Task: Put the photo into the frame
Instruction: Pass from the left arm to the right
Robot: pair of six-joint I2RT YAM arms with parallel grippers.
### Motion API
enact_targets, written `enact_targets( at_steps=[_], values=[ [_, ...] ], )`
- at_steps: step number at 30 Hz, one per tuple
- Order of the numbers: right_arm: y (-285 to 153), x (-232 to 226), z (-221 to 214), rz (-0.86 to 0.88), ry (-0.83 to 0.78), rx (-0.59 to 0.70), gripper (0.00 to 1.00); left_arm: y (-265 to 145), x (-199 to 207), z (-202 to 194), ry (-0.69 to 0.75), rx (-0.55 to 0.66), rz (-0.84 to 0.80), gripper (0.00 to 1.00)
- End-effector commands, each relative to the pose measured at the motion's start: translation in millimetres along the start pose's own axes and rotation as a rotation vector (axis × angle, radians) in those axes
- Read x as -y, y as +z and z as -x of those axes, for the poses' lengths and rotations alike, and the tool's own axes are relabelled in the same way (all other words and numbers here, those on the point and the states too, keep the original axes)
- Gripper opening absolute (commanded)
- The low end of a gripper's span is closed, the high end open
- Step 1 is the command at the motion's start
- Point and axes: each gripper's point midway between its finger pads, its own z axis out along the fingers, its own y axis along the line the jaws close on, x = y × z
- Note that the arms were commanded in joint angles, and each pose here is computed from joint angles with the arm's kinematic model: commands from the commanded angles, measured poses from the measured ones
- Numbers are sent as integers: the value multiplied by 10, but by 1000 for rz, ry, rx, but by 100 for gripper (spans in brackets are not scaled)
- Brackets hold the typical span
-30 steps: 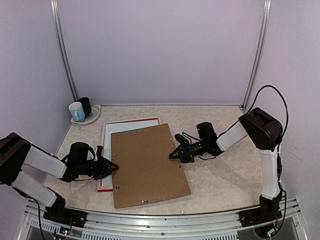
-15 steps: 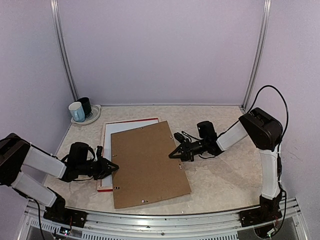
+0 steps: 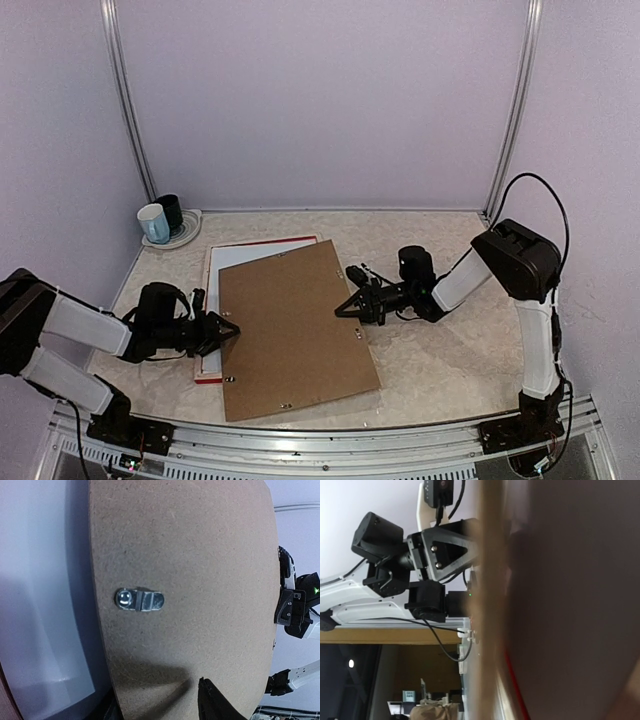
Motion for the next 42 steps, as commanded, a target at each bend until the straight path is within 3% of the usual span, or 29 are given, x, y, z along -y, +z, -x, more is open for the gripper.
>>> enact_targets(
  at_steps=[1, 21, 29, 42],
  values=[
    [-3, -91, -33, 64, -49, 0, 0, -46, -29, 80, 11, 26, 34, 50],
    [-129, -119, 206, 64, -30, 83, 0, -448, 255, 405, 40, 144, 28, 62],
    [-128, -135, 358, 63, -24, 104, 0, -674, 64, 630, -2, 241, 77, 65],
    [-60, -45, 705, 35, -2, 113, 0, -659, -368, 734, -85, 283, 180, 63]
  ],
)
